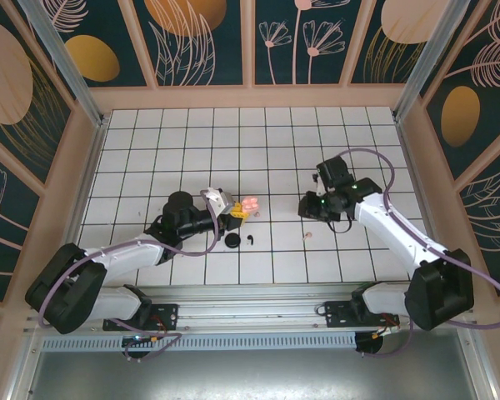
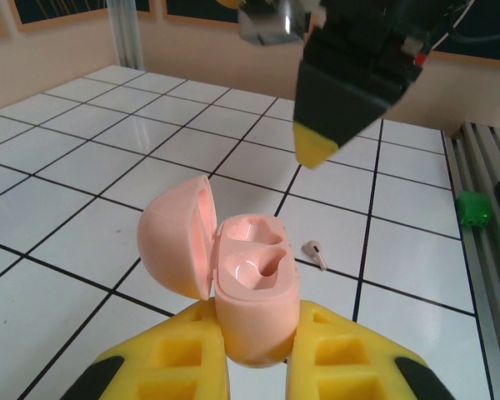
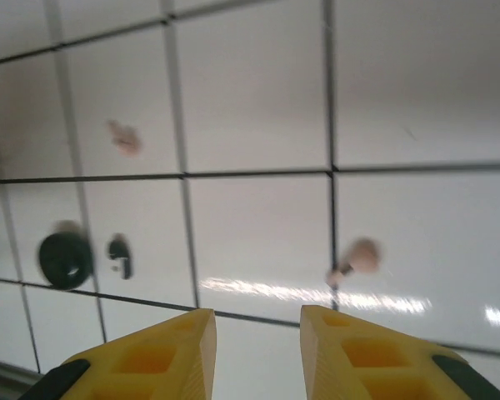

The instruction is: Insert the wireless bluetooth earbuds into the charging case

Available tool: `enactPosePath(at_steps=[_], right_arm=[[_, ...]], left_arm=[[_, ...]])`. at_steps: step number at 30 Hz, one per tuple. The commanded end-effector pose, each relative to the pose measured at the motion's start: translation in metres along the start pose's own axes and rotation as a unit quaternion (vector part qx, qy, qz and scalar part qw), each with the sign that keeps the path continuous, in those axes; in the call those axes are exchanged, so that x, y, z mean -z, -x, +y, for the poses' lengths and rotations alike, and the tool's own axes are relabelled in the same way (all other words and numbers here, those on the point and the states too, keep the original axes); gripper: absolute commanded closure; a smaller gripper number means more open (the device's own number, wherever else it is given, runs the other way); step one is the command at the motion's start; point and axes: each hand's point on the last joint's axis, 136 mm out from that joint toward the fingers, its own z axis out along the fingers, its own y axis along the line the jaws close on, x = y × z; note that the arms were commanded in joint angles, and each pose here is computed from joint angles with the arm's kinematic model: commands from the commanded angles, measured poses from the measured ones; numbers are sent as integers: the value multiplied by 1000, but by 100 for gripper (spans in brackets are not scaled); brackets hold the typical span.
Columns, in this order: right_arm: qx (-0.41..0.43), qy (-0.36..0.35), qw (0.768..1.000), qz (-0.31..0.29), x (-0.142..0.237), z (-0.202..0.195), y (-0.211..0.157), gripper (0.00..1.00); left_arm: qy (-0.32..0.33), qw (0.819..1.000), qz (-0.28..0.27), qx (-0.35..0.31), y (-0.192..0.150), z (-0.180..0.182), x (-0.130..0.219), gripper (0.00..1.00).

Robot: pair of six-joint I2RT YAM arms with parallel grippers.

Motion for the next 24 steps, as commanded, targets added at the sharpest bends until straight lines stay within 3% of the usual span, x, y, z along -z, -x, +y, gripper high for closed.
enactPosePath(at_steps=[1, 8, 24], right_arm=[[-88, -51, 994, 37, -11, -31, -22, 67], [-116, -64, 989, 67, -35, -42, -36, 66], [-107, -76, 988, 79, -66, -53, -26, 64]], left_arm=[[-6, 1000, -10, -7, 3, -3, -1, 88], [-3, 1000, -13, -9, 5, -2, 0, 88], [8, 1000, -16, -7, 11, 0, 4, 89]])
